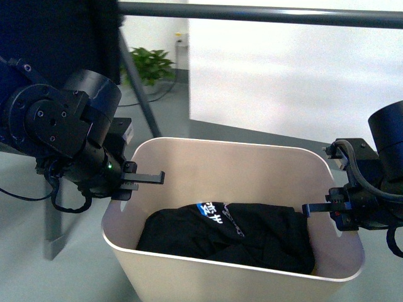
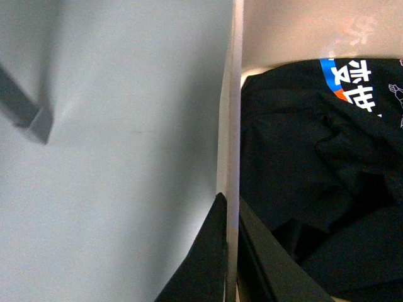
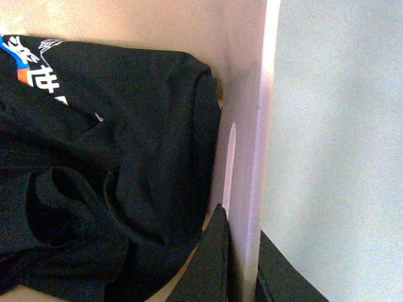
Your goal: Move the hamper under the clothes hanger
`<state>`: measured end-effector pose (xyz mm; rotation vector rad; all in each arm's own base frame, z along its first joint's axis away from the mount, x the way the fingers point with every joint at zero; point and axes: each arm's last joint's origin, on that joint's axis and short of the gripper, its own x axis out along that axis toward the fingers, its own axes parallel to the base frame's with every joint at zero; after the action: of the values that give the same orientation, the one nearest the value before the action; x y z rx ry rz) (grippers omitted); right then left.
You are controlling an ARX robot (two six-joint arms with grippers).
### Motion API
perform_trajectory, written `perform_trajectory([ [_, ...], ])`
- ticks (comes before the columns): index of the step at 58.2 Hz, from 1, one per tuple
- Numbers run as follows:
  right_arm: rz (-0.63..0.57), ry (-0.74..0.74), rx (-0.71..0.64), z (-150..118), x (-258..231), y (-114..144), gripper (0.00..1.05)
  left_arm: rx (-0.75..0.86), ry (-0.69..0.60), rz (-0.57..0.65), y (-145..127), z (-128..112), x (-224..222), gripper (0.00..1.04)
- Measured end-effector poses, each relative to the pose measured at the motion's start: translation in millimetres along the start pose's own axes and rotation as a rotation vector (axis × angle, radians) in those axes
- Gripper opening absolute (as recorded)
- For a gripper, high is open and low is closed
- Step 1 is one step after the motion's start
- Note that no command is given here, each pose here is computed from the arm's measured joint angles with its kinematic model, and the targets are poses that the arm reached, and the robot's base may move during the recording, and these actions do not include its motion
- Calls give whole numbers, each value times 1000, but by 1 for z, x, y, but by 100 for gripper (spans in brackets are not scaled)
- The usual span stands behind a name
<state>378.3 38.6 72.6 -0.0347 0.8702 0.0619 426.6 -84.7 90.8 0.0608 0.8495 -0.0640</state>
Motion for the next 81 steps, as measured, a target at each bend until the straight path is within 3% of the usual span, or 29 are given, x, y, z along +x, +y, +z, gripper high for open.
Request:
perform_trajectory([
  [34,-51,-1,19,0,-1,-11,3,22,-1,-42,-14,0,-2,4],
  [51,8,0,-7,0,-1,3,3,-6,-2,9,4,1,0,4],
  [66,-2,0,-1,0,-1,0,3,-1,-3,1,1,1,0,4],
  [72,-8,-2,5,0,-1,-1,3,-20,-131,45,-2,-4,1,4],
  [77,-80,-120,72,-1,3,1,3,-37,-249,50,-4,-2,5,4],
  [81,-91,-181,100,2,7,5,3,-40,-261,44,-5,1,7,4],
])
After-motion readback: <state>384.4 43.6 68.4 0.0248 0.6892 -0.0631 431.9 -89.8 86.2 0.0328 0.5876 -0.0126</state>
